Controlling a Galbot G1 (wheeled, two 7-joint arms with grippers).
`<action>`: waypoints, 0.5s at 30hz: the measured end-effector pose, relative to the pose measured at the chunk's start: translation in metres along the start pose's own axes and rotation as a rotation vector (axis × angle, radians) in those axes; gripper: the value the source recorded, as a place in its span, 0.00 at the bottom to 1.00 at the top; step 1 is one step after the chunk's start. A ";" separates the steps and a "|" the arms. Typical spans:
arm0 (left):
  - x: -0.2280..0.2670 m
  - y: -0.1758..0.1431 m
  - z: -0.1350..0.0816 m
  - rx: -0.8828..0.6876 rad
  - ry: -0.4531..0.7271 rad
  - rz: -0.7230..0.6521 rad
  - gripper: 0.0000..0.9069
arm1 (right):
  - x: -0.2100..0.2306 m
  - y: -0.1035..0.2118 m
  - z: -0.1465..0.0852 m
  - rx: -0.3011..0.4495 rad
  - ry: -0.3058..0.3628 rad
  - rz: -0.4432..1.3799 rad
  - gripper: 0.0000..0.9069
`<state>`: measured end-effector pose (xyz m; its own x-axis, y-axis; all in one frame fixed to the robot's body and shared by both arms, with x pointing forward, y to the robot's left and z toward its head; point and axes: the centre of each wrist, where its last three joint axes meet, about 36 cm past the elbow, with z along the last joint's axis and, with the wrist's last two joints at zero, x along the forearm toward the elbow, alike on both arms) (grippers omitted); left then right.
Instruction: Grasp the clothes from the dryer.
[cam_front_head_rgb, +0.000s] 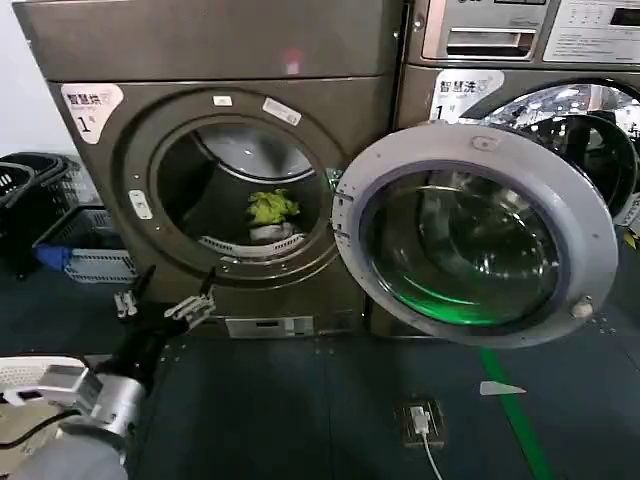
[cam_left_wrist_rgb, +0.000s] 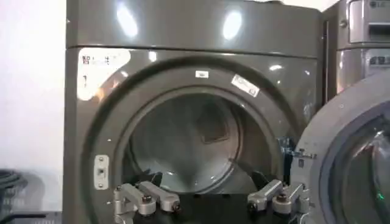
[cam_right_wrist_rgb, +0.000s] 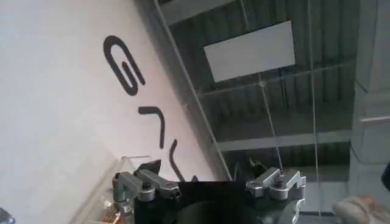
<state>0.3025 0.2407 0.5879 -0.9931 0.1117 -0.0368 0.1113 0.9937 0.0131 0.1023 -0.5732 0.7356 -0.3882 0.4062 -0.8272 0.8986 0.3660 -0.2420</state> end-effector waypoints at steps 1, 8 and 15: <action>0.000 0.000 0.000 0.000 0.000 0.000 1.00 | 0.000 0.000 0.000 -0.001 -0.001 0.000 1.00; -0.001 0.001 0.001 -0.001 0.002 0.002 1.00 | 0.001 -0.001 0.000 -0.002 -0.006 0.004 1.00; -0.002 0.000 0.001 0.000 0.003 0.004 1.00 | 0.001 -0.001 0.000 -0.004 -0.009 0.005 1.00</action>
<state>0.3045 0.2410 0.5868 -0.9927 0.1161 -0.0338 0.1157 0.9932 0.0130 0.1011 -0.5733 0.7346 -0.3823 0.4003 -0.8328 0.8995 0.3676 -0.2362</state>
